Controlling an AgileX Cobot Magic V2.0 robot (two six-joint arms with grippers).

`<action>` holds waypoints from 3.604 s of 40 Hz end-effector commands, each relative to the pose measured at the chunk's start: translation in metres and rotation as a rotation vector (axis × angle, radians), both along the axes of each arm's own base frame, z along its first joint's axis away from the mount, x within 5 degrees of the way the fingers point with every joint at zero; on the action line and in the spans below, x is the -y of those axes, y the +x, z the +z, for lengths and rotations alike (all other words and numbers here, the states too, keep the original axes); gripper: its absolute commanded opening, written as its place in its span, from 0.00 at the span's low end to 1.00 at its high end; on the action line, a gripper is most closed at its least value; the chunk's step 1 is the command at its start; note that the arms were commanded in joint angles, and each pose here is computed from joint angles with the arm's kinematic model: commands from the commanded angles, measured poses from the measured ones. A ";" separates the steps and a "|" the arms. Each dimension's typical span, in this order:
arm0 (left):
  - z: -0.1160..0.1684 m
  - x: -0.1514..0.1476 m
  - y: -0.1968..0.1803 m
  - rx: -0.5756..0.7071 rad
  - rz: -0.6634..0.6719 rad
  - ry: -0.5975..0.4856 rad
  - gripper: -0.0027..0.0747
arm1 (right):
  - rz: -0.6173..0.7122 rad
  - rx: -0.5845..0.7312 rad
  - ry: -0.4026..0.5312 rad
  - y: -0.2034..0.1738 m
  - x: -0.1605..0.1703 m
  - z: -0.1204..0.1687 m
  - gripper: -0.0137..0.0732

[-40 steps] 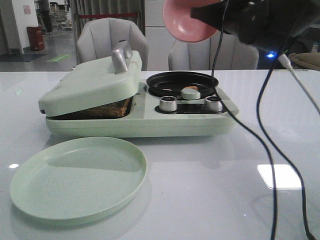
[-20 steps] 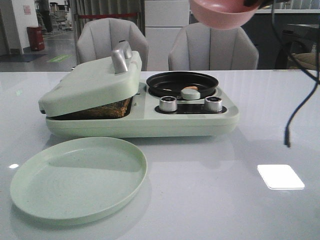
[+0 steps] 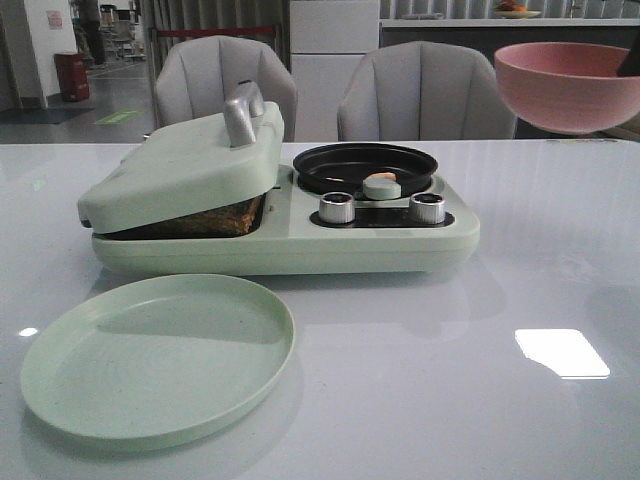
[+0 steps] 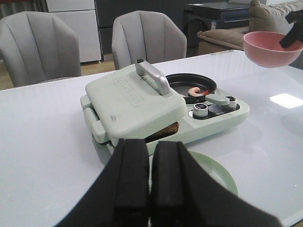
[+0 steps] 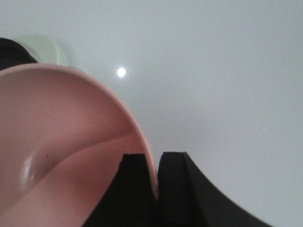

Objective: Make breakfast with bread and shrimp

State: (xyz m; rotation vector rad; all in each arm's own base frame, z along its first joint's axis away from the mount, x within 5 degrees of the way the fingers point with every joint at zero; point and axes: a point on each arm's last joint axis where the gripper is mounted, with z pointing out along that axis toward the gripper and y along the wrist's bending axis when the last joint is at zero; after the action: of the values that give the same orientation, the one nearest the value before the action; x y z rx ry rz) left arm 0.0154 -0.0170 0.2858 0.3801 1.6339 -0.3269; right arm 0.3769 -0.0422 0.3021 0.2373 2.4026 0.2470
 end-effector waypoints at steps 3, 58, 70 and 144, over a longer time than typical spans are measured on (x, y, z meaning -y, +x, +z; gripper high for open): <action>0.015 -0.001 -0.002 0.084 0.007 -0.059 0.18 | -0.011 -0.010 0.008 -0.002 0.011 0.003 0.32; 0.015 -0.001 -0.002 0.084 0.007 -0.059 0.18 | 0.131 -0.047 -0.194 0.010 0.005 0.024 0.68; 0.015 -0.001 -0.002 0.084 0.007 -0.059 0.18 | 0.237 0.317 -0.215 -0.055 -0.054 0.108 0.68; 0.015 -0.001 -0.002 0.084 0.007 -0.059 0.18 | 0.209 1.022 -0.115 -0.315 -0.059 -0.028 0.31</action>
State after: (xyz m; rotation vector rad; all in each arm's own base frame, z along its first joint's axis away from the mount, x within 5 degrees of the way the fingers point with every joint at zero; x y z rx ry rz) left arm 0.0154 -0.0170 0.2858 0.3801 1.6339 -0.3269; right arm 0.0620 0.0193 0.2583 -0.1944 1.5104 0.2658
